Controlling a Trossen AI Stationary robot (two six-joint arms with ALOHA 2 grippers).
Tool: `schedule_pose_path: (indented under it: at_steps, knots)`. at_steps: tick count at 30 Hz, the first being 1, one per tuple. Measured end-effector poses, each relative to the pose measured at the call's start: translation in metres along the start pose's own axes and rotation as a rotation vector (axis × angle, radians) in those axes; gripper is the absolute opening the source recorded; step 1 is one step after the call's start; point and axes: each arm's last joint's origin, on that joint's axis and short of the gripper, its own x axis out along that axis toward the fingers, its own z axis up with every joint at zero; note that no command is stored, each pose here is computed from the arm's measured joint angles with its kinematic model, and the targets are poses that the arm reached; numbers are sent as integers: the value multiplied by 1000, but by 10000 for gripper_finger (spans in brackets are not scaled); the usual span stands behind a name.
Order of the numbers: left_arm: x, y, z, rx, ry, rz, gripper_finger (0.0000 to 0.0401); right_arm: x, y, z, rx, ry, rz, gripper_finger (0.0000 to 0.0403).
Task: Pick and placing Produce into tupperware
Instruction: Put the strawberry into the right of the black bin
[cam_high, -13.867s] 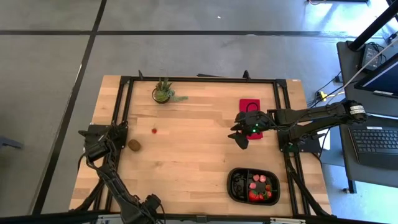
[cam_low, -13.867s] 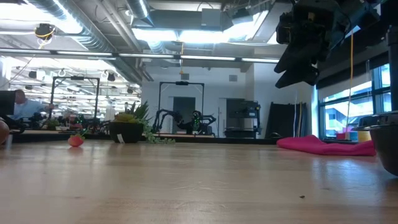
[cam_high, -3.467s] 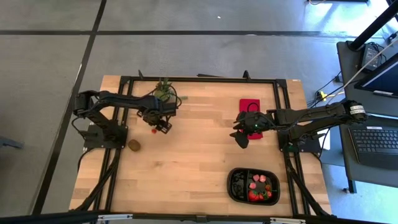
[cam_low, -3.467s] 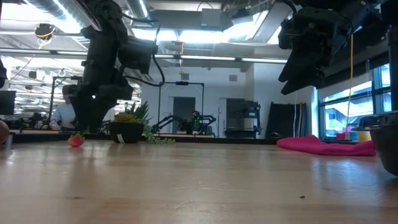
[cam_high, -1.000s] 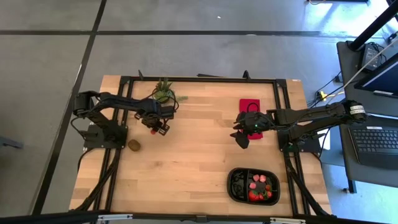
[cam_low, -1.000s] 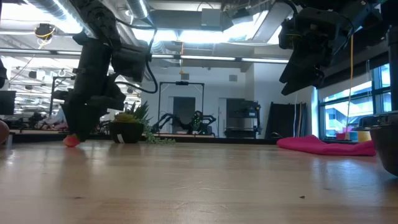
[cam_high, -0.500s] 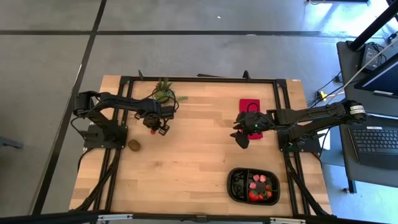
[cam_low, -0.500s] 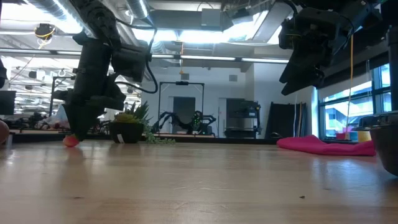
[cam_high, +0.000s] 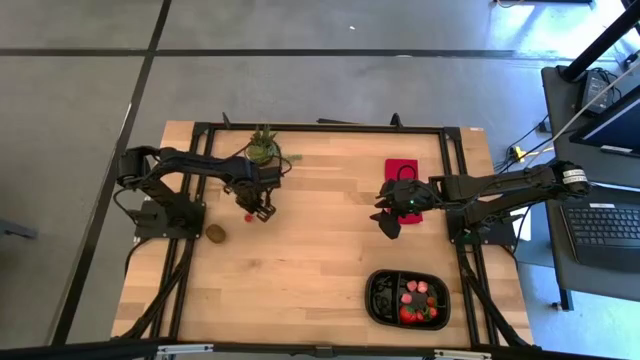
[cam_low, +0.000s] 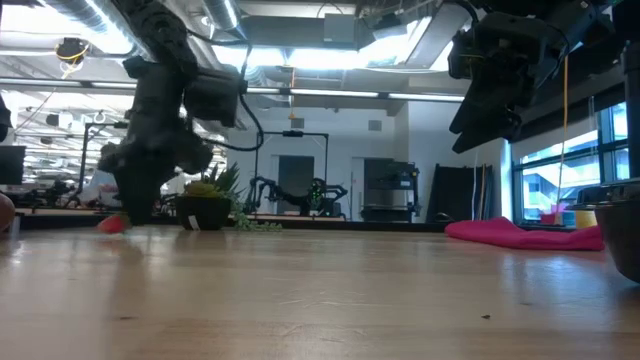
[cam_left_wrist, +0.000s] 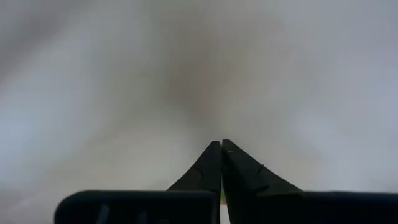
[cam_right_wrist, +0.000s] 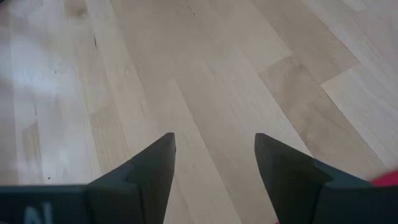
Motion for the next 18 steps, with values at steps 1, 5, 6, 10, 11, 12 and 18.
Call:
schedule_pose_path:
  at_steps: [1, 5, 6, 10, 11, 12, 18]
  knots:
    - [-2, -2, 2, 20, 17, -56, 2, 0, 0, 0, 0, 0, 0, 222]
    - [-10, -22, 12, 130, 11, -359, 2, 0, 0, 0, -1, 3, -2, 222]
    - [-12, -29, 15, 168, -9, -450, 2, 0, 0, 0, -1, 3, -2, 222]
    - [-30, -64, 26, 395, -188, -805, 1, 0, -1, -1, -3, 12, -7, 222]
    - [-36, -73, 28, 444, -254, -867, 1, 0, -1, -2, -5, 20, -12, 222]
    - [-43, -81, 29, 499, -331, -927, 1, 0, -2, -3, -3, 27, -16, 222]
    - [-70, -109, 25, 687, -723, -1046, 1, 0, -2, -3, -3, 32, -23, 222]
